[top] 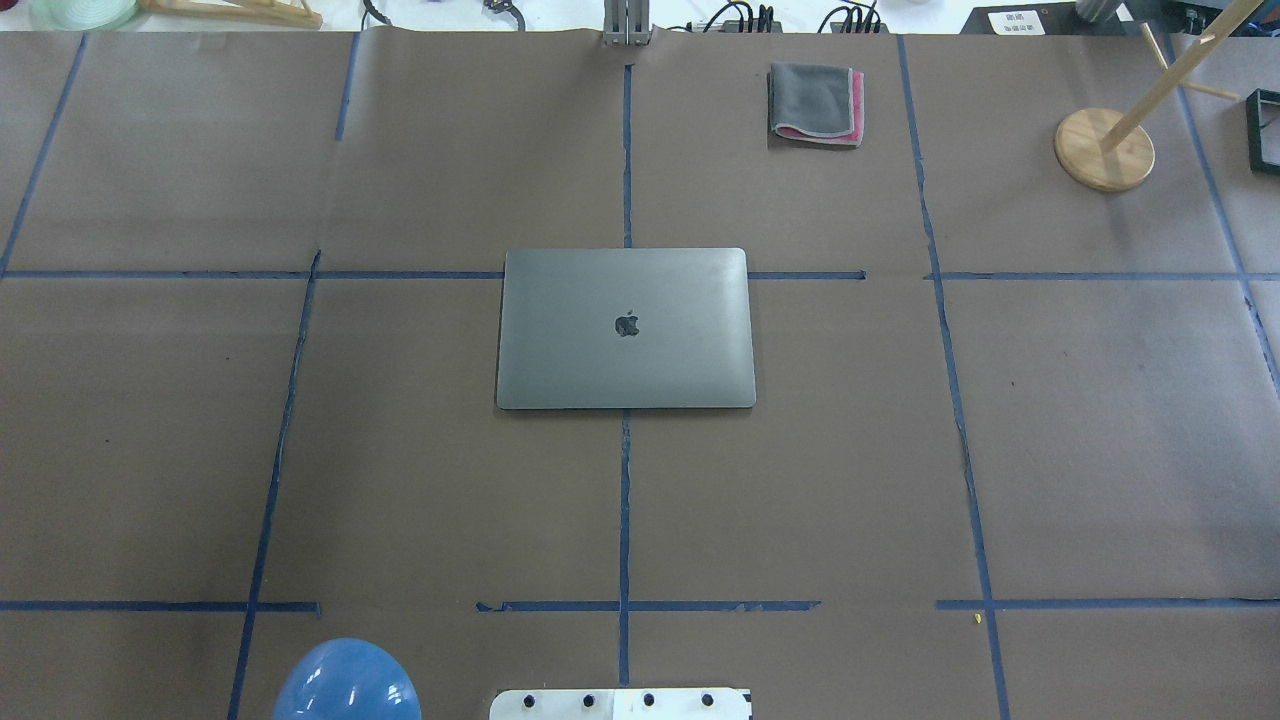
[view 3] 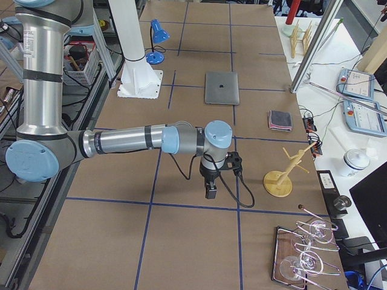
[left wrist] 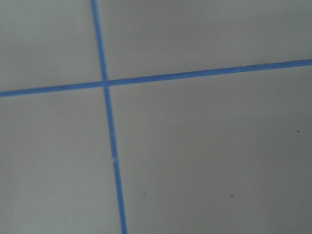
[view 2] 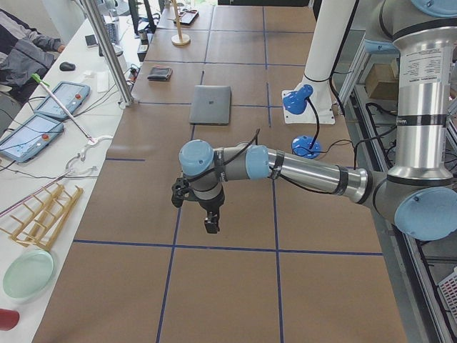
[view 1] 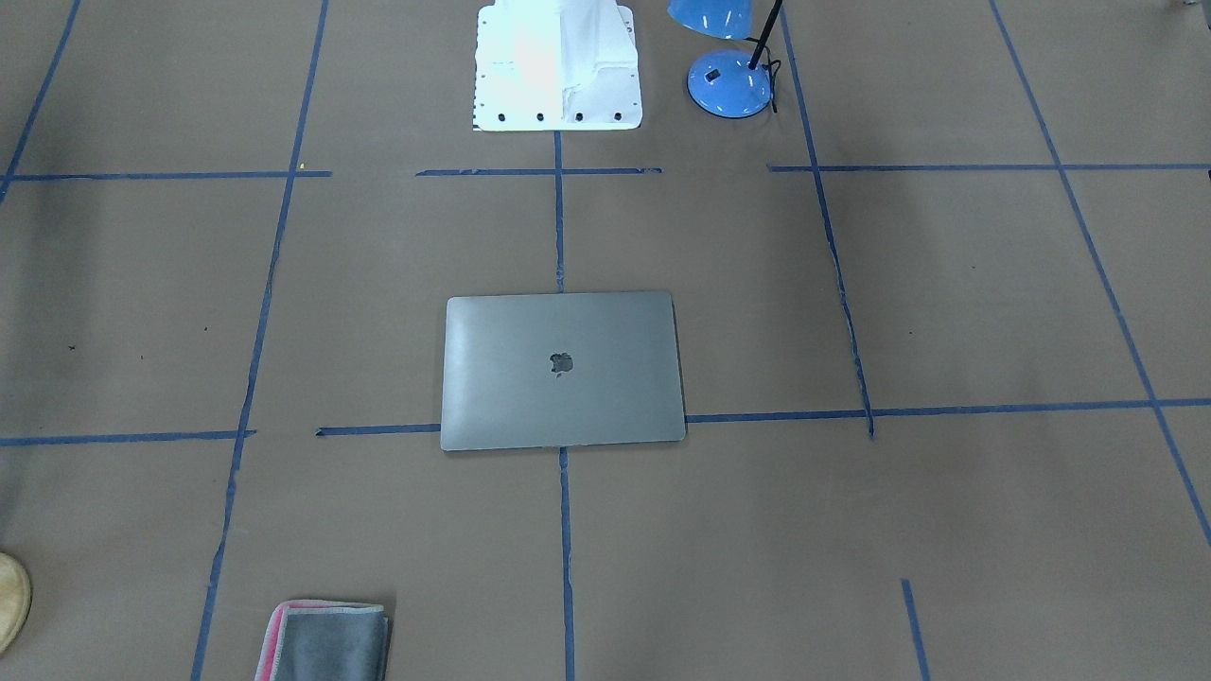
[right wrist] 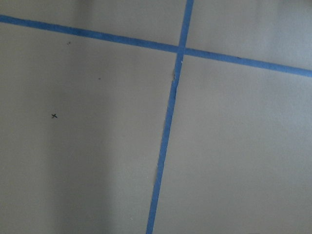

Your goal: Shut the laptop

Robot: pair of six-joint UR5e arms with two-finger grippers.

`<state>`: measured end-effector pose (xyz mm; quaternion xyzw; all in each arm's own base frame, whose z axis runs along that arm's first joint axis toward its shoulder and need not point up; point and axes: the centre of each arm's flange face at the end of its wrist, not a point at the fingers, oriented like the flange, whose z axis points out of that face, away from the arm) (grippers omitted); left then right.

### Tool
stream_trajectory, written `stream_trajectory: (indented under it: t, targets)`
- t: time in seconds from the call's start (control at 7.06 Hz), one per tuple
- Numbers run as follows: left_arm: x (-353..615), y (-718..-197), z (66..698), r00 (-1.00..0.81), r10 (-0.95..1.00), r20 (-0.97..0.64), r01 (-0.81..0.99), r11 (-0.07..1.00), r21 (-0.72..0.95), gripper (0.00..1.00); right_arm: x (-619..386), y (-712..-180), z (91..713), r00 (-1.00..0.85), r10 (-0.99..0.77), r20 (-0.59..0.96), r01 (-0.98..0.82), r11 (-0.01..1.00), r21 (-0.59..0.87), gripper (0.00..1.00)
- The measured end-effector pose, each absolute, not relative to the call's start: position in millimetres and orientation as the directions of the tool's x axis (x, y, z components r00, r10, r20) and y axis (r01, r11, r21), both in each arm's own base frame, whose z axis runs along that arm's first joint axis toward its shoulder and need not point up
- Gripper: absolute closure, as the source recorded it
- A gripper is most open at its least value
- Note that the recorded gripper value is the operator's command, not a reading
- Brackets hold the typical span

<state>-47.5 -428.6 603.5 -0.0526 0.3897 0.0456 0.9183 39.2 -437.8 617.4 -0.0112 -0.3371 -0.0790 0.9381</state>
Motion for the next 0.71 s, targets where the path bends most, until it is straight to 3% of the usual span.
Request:
stream_trajectory:
  t: [0.71]
  targets:
    - [-48.7, -407.5, 641.1, 0.703, 0.019, -0.711, -0.134, 0.985, -0.106, 0.01, 39.7, -428.9, 629.2, 0.748, -0.131, 0.651, 0.144, 0.989, 0.034, 0.01]
